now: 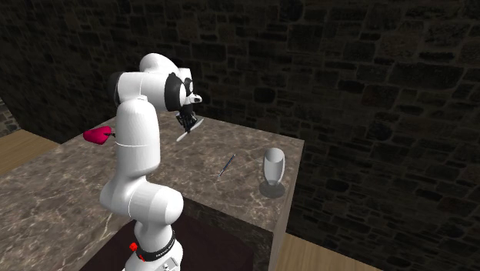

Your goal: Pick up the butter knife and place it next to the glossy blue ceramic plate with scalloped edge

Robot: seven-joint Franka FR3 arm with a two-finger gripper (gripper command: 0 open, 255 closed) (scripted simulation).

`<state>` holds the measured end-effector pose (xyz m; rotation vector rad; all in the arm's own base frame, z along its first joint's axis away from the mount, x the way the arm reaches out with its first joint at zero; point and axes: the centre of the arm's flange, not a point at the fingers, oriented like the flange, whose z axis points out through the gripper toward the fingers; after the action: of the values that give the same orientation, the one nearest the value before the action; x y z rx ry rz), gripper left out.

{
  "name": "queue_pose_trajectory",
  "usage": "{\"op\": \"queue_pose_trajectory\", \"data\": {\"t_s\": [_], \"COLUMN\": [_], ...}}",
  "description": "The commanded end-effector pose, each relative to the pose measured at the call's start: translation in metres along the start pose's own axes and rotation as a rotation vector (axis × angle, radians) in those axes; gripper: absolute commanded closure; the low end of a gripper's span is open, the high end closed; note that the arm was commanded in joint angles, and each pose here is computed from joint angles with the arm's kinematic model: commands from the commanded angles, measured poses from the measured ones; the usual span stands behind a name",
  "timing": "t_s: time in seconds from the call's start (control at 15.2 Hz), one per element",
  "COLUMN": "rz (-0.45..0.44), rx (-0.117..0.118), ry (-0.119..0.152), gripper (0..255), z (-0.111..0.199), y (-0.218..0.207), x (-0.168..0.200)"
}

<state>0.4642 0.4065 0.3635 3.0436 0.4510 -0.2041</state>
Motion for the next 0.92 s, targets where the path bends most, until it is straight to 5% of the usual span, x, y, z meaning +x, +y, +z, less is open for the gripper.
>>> {"op": "queue_pose_trajectory", "data": {"t_s": [0.0,0.26,0.33,0.66,0.86], "rz": [0.000,0.000,0.000,0.000,0.000], "rx": [0.000,0.000,0.000,0.000,0.000], "ry": [0.000,0.000,0.000,0.000,0.000], "gripper": [255,255,0,0,0], "z": [0.002,0.002,0.002,0.002,-0.038], "y": [0.000,0.000,0.000,0.000,0.000], "x": [0.000,0.000,0.000,0.000,0.000]}}
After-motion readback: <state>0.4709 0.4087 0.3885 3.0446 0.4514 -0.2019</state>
